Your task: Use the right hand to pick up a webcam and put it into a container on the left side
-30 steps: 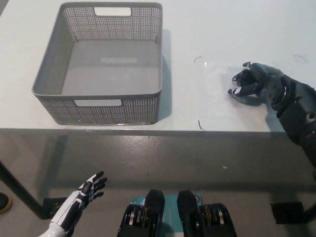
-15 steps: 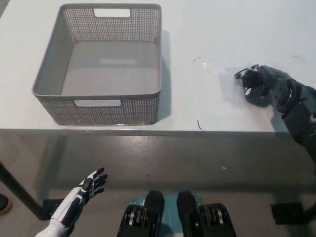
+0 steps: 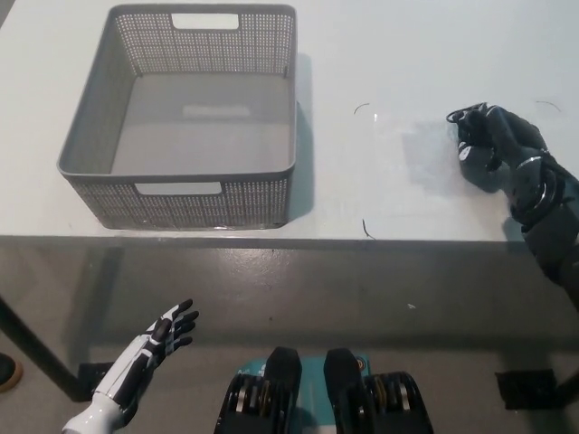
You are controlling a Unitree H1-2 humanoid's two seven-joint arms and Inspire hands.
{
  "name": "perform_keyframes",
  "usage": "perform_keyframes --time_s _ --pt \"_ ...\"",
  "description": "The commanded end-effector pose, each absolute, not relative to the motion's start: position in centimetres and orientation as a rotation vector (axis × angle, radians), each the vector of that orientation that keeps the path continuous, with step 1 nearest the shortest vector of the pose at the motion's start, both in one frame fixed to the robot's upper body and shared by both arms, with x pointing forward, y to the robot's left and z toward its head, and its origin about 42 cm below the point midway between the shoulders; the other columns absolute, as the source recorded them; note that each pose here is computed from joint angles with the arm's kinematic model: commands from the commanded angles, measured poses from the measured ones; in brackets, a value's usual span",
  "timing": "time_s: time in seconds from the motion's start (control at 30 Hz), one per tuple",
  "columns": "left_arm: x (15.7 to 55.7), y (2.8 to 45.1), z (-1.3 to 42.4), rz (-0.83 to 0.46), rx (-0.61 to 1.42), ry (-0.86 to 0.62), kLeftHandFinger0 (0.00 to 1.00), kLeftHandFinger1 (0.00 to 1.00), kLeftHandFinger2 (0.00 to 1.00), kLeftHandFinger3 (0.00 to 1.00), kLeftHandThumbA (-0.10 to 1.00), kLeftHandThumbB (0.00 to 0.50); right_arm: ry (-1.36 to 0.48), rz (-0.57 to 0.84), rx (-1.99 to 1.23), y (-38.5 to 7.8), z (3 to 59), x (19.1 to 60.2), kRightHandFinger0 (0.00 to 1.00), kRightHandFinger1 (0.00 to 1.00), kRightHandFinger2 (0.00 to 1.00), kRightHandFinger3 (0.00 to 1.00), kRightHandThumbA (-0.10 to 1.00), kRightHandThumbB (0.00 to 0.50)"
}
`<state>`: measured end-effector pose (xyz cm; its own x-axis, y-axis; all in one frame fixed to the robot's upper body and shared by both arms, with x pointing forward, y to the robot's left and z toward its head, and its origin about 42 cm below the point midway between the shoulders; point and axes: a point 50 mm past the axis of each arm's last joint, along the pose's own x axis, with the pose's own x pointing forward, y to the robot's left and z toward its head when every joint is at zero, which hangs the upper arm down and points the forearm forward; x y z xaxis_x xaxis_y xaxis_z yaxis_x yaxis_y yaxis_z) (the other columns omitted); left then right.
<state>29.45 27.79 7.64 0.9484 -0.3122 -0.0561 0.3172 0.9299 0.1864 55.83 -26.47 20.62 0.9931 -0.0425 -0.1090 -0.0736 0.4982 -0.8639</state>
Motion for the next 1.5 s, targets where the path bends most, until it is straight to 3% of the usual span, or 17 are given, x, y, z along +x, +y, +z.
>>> perform_keyframes --time_s 0.0,0.03,0.07,0.1,0.2,0.27,0.3,0.33,0.47,0.6,0.73,0.87,1.2,1.4,1.47 --pt "29.8 28.4 8.4 -0.325 0.213 -0.005 1.00 1.00 1.00 1.00 1.00 0.223 -0.100 -0.073 -0.976 -25.6 26.2 57.5 0.00 0.44 0.81 0.89 -0.10 0.070" --pt "29.8 28.4 8.3 -0.326 0.216 -0.007 1.00 1.00 1.00 1.00 1.00 0.221 -0.147 -0.091 -0.970 -25.4 27.2 57.7 0.06 0.49 0.83 0.86 -0.10 0.173" --pt "29.8 28.4 8.4 -0.326 0.217 -0.008 1.00 1.00 1.00 1.00 1.00 0.228 -0.175 -0.108 -0.948 -25.3 28.1 57.9 0.05 0.47 0.82 0.81 -0.10 0.175" --pt "29.8 28.4 8.3 -0.327 0.218 -0.008 1.00 1.00 1.00 1.00 1.00 0.223 -0.187 -0.118 -0.940 -25.2 28.7 58.0 0.06 0.52 0.87 0.92 -0.10 0.114" --pt "29.9 28.4 8.4 -0.327 0.217 -0.008 1.00 1.00 1.00 1.00 1.00 0.223 -0.277 -0.159 -0.907 -24.9 32.5 58.6 0.00 0.41 0.80 0.87 -0.10 0.159" --pt "29.9 28.3 8.5 -0.329 0.214 -0.010 1.00 1.00 1.00 1.00 1.00 0.227 -0.335 -0.170 -0.879 -24.6 35.0 58.9 0.00 0.42 0.78 0.88 -0.10 0.167" --pt "30.0 28.3 8.5 -0.330 0.212 -0.011 1.00 1.00 1.00 1.00 1.00 0.229 -0.355 -0.172 -0.873 -24.4 35.8 58.9 0.00 0.42 0.78 0.92 -0.10 0.111" --pt "30.0 28.4 8.5 -0.329 0.212 -0.011 1.00 1.00 1.00 1.00 1.00 0.231 -0.375 -0.173 -0.868 -24.1 36.8 59.0 0.03 0.44 0.80 0.91 -0.10 0.158" --pt "30.0 28.4 8.6 -0.328 0.221 -0.009 1.00 1.00 1.00 1.00 1.00 0.229 -0.511 -0.156 -0.820 -21.5 41.4 58.1 0.00 0.44 0.83 0.94 -0.10 0.156" --pt "30.2 28.5 8.7 -0.331 0.224 -0.014 1.00 1.00 1.00 1.00 1.00 0.239 -0.631 -0.101 -0.794 -18.0 45.3 56.3 0.00 0.40 0.78 0.90 -0.10 0.173" --pt "30.1 28.4 8.7 -0.335 0.225 -0.008 1.00 1.00 1.00 1.00 1.00 0.227 -0.708 -0.010 -0.736 -13.8 47.6 54.1 0.00 0.34 0.77 0.92 -0.10 0.158" --pt "30.1 28.4 8.6 -0.350 0.235 -0.015 1.00 1.00 1.00 1.00 1.00 0.226 -0.741 0.111 -0.670 -8.7 49.1 52.1 0.00 0.25 0.69 0.90 -0.10 0.171" --pt "30.3 28.3 8.5 -0.352 0.241 -0.015 1.00 1.00 1.00 1.00 1.00 0.237 -0.774 0.279 -0.710 0.9 48.2 50.9 0.00 0.26 0.72 0.87 -0.10 0.177" --pt "30.1 28.1 8.5 -0.357 0.236 -0.023 1.00 1.00 1.00 1.00 1.00 0.235 -0.754 0.336 -0.724 4.9 47.5 50.8 0.00 0.25 0.70 0.84 -0.10 0.169" --pt "30.1 28.0 8.5 -0.356 0.236 -0.019 1.00 1.00 1.00 1.00 1.00 0.245 -0.751 0.339 -0.735 5.8 47.2 51.0 0.00 0.24 0.69 0.83 -0.10 0.187"
